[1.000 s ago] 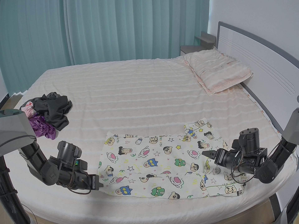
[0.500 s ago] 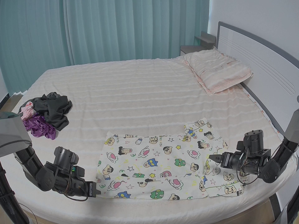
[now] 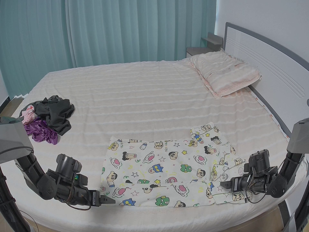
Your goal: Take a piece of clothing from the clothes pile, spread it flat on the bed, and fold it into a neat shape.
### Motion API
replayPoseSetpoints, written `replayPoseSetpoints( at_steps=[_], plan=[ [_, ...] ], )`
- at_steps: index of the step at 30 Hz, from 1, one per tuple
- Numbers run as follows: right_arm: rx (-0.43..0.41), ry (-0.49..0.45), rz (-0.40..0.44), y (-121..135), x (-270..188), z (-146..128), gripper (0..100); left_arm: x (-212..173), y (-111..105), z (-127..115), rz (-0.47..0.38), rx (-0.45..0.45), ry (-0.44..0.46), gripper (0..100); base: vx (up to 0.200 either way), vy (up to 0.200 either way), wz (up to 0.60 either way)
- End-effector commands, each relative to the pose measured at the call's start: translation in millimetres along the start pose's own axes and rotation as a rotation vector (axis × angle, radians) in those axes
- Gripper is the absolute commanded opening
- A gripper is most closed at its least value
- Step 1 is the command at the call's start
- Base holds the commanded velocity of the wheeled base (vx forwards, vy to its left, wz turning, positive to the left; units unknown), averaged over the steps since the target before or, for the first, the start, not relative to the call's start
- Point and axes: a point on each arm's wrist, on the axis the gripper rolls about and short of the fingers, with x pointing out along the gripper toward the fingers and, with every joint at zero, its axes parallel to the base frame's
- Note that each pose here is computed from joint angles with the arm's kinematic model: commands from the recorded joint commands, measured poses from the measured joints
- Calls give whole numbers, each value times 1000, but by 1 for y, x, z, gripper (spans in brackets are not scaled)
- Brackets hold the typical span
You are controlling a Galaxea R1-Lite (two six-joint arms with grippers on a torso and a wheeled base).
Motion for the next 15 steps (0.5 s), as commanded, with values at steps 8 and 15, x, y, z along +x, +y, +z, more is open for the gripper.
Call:
replayPoseSetpoints(
  at_steps=[8,15],
  plan=[
    [-94,28,-22,11,-10,-16,100,-12,-5,22,-31,2,-175,100,0,0,0],
    [-94,76,-39,9,5,-24,100,-7,-12,29,-39,-7,-191,100,0,0,0]
  ],
)
